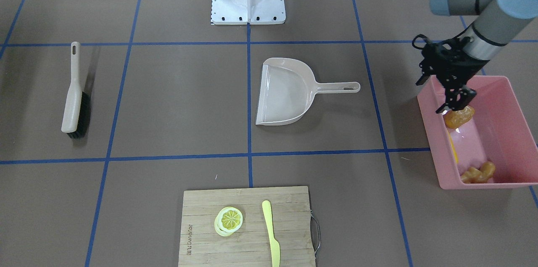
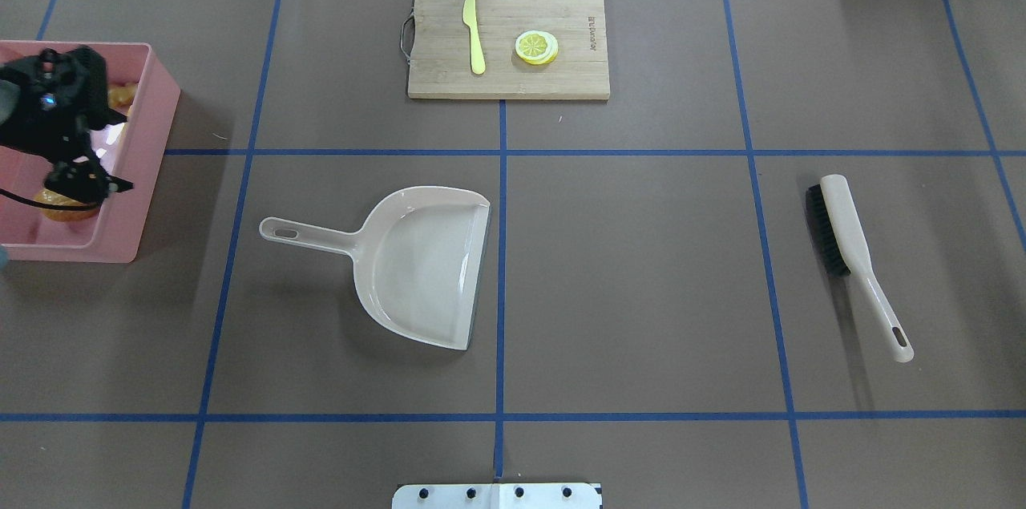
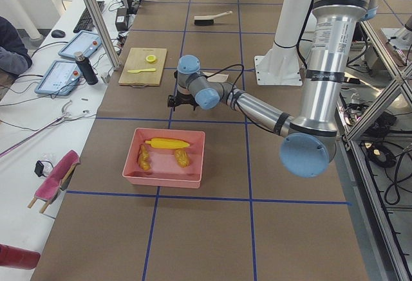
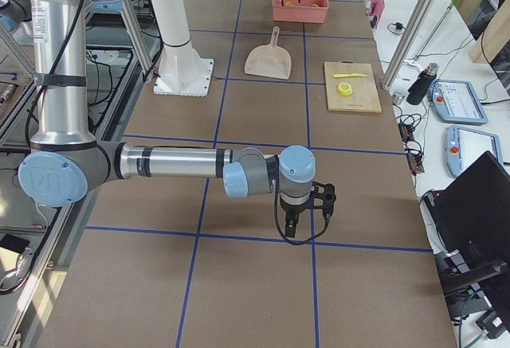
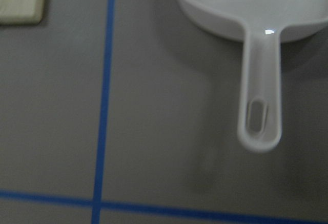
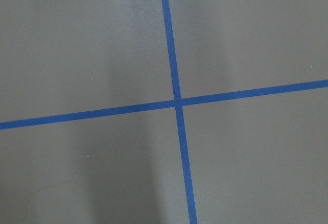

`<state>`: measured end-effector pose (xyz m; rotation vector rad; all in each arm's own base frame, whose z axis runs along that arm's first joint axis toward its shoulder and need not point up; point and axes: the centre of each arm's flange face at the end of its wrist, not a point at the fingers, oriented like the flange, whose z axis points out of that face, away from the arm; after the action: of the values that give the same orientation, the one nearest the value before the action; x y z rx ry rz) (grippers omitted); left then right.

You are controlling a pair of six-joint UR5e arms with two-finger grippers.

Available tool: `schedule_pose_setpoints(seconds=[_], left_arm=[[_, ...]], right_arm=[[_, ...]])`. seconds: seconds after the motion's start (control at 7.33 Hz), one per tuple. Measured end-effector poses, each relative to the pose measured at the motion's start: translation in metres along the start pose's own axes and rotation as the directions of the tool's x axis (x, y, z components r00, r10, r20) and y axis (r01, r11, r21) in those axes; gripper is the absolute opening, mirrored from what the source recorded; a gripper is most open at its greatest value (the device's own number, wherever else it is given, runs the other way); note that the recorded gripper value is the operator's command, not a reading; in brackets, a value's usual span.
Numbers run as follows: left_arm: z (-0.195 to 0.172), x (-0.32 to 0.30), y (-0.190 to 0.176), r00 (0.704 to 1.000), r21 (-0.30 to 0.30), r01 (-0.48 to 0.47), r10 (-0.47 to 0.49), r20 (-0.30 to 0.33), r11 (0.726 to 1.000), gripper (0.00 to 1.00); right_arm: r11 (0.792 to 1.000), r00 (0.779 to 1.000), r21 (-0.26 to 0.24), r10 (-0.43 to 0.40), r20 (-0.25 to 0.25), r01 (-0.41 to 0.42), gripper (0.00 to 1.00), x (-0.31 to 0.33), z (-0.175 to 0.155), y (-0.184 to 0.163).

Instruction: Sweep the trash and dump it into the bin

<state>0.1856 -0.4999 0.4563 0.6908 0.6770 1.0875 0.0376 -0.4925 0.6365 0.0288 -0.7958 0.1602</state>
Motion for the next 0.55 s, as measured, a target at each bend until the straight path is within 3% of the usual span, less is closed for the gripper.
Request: schedule_pose_setpoints(seconds=[0.14,0.27,0.41,0.55], left_arm=[[-0.014,-0.023,0.046,0.989,-0.032,0.147,-0.148,-0.025,0.989,0.99],[-0.025,-0.039,0.086,0.955,-0.062,0.291,-0.294,-0.046,0.955,0.99],[-0.034,-0.05,0.123,0.891,-0.102,0.444,-0.451,-0.051,0.89,0.99],[-0.04,-0.056,0.148,0.804,-0.149,0.582,-0.593,-0.042,0.8,0.99]], right_arm=[[1.0,1.0,-0.001,0.001,0.0,-0.001,1.0,0.0,0.0,0.0],[1.0,1.0,-0.001,0.001,0.0,-0.001,1.0,0.001,0.0,0.001],[1.0,1.0,-0.001,0.001,0.0,-0.001,1.0,0.001,0.0,0.001],[1.0,1.0,-0.001,0.001,0.0,-0.001,1.0,0.001,0.0,0.001]])
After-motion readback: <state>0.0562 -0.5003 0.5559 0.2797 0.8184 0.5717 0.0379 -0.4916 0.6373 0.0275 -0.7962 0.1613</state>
